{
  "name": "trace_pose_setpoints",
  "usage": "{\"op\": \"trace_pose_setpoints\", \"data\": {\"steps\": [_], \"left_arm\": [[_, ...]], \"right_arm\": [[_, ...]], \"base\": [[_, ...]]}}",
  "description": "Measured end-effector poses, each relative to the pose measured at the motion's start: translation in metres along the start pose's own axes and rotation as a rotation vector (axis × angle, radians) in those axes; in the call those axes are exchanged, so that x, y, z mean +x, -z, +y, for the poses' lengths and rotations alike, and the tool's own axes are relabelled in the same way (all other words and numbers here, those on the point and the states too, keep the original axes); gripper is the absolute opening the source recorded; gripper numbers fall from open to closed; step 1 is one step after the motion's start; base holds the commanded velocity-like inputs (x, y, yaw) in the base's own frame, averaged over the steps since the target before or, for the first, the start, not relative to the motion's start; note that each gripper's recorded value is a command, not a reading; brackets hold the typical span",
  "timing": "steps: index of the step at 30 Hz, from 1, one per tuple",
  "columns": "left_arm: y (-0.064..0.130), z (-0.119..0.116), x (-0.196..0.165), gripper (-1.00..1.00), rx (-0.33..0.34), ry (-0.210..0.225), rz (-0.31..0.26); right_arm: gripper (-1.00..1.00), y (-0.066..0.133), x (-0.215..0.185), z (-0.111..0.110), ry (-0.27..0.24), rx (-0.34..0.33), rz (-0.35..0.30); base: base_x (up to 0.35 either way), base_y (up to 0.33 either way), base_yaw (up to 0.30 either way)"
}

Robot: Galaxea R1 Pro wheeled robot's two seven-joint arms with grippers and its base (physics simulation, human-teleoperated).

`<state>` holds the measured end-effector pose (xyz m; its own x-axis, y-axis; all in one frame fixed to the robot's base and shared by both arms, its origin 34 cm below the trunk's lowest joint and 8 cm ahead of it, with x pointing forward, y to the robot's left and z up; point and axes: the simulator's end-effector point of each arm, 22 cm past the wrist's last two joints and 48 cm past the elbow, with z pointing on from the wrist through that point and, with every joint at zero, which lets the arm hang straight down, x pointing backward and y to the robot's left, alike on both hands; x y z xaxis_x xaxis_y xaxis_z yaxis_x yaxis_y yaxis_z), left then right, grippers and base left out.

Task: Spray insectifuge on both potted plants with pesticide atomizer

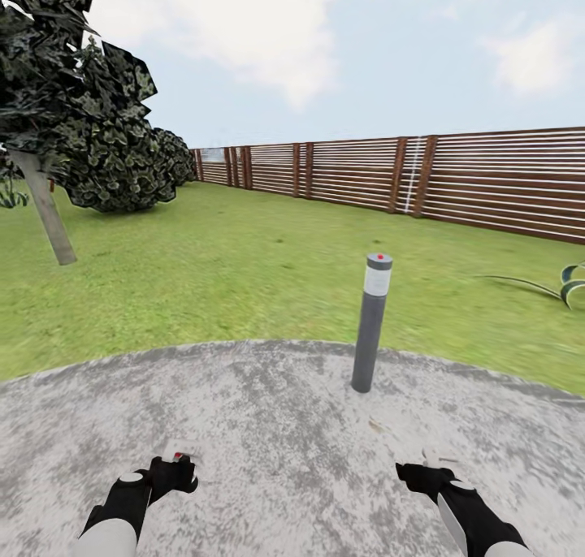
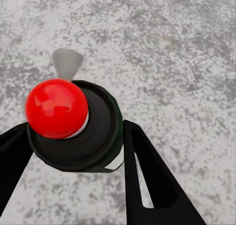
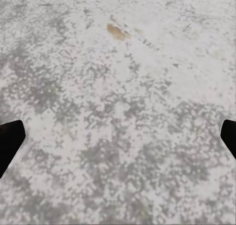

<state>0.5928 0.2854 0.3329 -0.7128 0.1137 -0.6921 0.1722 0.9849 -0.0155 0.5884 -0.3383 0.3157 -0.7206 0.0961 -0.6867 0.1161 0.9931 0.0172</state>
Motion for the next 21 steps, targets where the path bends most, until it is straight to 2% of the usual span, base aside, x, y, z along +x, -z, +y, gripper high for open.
{"op": "trace_pose_setpoints", "data": {"steps": [21], "left_arm": [[0.0,0.0001,-0.0001,-1.0,0.0,0.0,0.0]], "right_arm": [[1.0,0.0,-0.0001,0.0,0.0,0.0,0.0]], "base": [[0.334,0.0,0.251]]}}
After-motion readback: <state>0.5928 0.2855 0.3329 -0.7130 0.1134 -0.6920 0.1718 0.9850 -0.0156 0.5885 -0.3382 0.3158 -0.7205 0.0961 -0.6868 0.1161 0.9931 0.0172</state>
